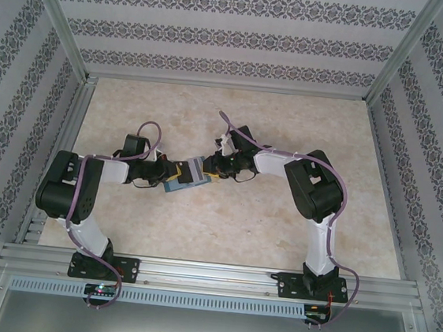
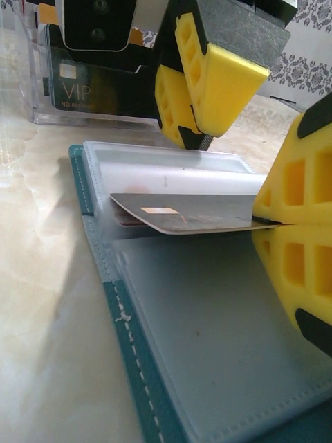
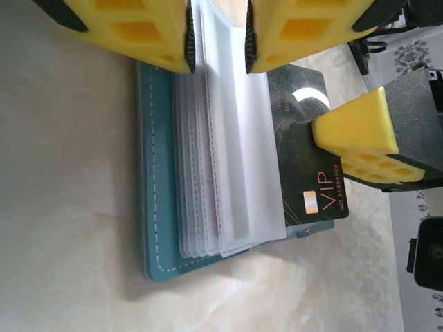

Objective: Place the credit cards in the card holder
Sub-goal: Insert the credit card into the card slot.

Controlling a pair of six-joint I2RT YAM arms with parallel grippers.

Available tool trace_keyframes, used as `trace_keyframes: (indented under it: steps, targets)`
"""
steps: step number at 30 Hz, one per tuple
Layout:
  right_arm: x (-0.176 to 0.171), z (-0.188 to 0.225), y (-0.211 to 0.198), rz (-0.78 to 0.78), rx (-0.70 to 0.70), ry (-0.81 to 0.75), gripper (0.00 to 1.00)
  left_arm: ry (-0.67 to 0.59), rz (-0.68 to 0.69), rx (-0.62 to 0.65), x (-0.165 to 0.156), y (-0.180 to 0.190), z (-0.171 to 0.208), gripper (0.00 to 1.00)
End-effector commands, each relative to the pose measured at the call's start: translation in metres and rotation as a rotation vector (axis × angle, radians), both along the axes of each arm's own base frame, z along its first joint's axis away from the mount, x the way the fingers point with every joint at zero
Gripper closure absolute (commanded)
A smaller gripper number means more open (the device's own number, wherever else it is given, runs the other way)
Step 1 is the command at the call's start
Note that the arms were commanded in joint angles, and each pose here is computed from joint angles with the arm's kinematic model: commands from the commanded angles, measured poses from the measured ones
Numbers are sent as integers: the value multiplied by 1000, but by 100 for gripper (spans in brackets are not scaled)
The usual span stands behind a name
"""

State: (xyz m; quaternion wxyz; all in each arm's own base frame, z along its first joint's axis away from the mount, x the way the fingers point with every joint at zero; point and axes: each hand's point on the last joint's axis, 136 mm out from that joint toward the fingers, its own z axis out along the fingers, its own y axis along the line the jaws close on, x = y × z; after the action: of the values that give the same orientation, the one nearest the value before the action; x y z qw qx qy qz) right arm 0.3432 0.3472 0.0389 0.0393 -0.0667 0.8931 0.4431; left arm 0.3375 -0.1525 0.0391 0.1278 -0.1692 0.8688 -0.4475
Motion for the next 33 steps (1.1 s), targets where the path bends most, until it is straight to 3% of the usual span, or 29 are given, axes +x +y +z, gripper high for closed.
trace_keyframes:
  steps: [1,14,26,33]
  targets:
    - [-1,-3,6,20,-7,-8,71,32,29,7,-1,5,-13,100]
    - [-3,-4,6,23,-9,-2,71,23,29,-2,5,3,-14,100]
    - [-4,-2,7,27,-7,-3,71,-8,23,133,14,16,-21,100]
    - [-4,-4,7,30,-10,2,71,-3,16,79,15,8,-20,100]
